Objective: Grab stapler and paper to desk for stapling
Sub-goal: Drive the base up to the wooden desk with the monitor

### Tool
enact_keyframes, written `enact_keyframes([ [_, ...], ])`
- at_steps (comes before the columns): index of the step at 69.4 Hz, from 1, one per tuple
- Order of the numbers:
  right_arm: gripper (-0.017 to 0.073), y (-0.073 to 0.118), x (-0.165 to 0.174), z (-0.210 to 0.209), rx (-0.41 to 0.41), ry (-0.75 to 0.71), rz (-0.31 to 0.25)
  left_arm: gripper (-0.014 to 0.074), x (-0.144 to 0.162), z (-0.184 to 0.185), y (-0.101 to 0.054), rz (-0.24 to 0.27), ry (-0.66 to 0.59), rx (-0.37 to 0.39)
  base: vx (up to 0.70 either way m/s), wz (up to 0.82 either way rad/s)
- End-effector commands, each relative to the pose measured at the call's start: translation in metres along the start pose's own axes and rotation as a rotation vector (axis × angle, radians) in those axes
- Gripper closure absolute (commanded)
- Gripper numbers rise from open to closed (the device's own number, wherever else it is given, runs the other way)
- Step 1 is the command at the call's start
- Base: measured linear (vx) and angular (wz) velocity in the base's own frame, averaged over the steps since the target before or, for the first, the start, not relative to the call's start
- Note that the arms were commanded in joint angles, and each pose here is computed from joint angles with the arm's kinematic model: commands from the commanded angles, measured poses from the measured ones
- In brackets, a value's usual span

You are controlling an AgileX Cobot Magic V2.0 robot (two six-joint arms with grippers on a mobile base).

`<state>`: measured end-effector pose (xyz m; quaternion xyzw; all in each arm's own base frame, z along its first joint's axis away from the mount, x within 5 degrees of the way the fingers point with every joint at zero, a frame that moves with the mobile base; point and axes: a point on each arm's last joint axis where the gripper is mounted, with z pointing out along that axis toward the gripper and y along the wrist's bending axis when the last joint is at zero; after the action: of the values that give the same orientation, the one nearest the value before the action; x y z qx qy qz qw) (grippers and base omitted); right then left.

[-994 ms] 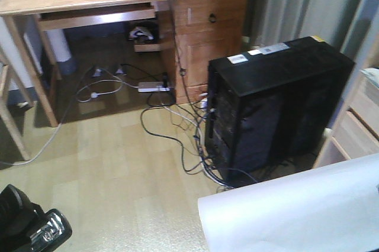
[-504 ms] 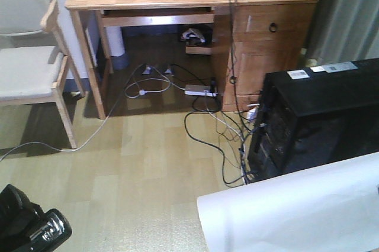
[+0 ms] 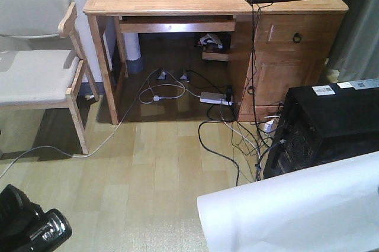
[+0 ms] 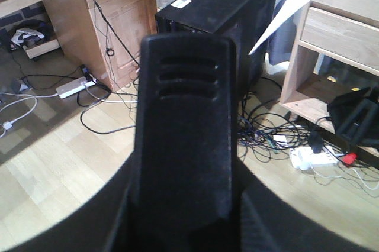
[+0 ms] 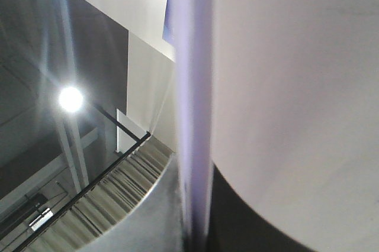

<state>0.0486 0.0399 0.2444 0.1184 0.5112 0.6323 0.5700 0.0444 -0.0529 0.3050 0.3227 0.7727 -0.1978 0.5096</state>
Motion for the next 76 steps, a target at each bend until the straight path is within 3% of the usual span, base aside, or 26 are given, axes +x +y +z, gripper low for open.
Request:
enact_keyframes([
  [1,0.0565,0.0029,0.0001,0.0003,-0.044,-0.003,0.008,0.0600,-0.0160,-0.0046,0.0019,-0.029,-0.113,-0.025,0.17,-0.02],
  [76,0.0565,0.0029,0.0001,0.0003,-0.044,-0.003,0.008,0.0600,-0.0163,-0.0048,0.0019,-0.029,-0.114,-0.025,0.25,0.00],
])
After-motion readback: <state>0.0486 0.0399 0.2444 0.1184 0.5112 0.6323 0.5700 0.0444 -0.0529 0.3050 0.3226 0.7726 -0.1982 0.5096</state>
